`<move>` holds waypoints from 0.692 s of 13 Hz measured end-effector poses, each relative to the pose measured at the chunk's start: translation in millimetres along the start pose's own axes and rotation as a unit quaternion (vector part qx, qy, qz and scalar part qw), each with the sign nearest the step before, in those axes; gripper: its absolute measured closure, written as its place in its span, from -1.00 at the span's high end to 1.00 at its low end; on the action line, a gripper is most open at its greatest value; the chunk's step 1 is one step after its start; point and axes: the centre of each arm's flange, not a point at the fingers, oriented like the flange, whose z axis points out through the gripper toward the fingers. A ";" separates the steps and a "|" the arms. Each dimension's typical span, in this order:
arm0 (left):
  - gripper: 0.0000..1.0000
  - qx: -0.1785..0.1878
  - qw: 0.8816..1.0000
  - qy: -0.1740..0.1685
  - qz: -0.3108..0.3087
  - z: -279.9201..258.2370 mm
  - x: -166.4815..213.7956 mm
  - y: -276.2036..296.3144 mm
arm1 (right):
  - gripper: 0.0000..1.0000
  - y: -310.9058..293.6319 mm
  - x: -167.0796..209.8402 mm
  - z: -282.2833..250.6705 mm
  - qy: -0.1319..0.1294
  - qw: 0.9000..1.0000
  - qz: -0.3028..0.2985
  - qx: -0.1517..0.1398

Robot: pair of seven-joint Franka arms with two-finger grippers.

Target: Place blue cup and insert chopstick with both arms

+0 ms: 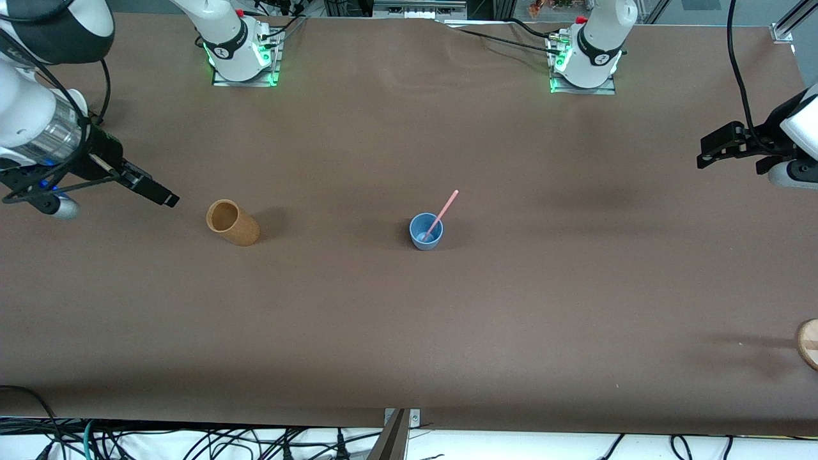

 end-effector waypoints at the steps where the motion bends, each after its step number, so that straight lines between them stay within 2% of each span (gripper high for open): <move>1: 1.00 0.000 1.000 0.000 0.000 0.1 0.0 0.0 | 1.00 3.0 -0.3 1.4 0.003 0.999 -0.042 -0.007; 2: 1.00 0.000 1.000 0.000 0.000 0.1 0.0 0.0 | 1.00 9.9 0.1 -1.1 0.009 0.994 -0.103 -0.016; 4: 1.00 0.000 1.000 0.000 0.000 0.3 0.0 0.0 | 1.00 43.7 7.7 -14.1 0.008 0.978 -0.205 -0.025; 6: 1.00 0.000 1.000 -0.001 0.000 0.4 0.0 0.0 | 1.00 76.6 14.9 -26.7 0.007 0.970 -0.243 -0.031; 9: 1.00 0.000 1.000 -0.001 0.000 0.4 0.0 0.1 | 1.00 83.0 20.4 -32.0 0.027 0.966 -0.254 -0.038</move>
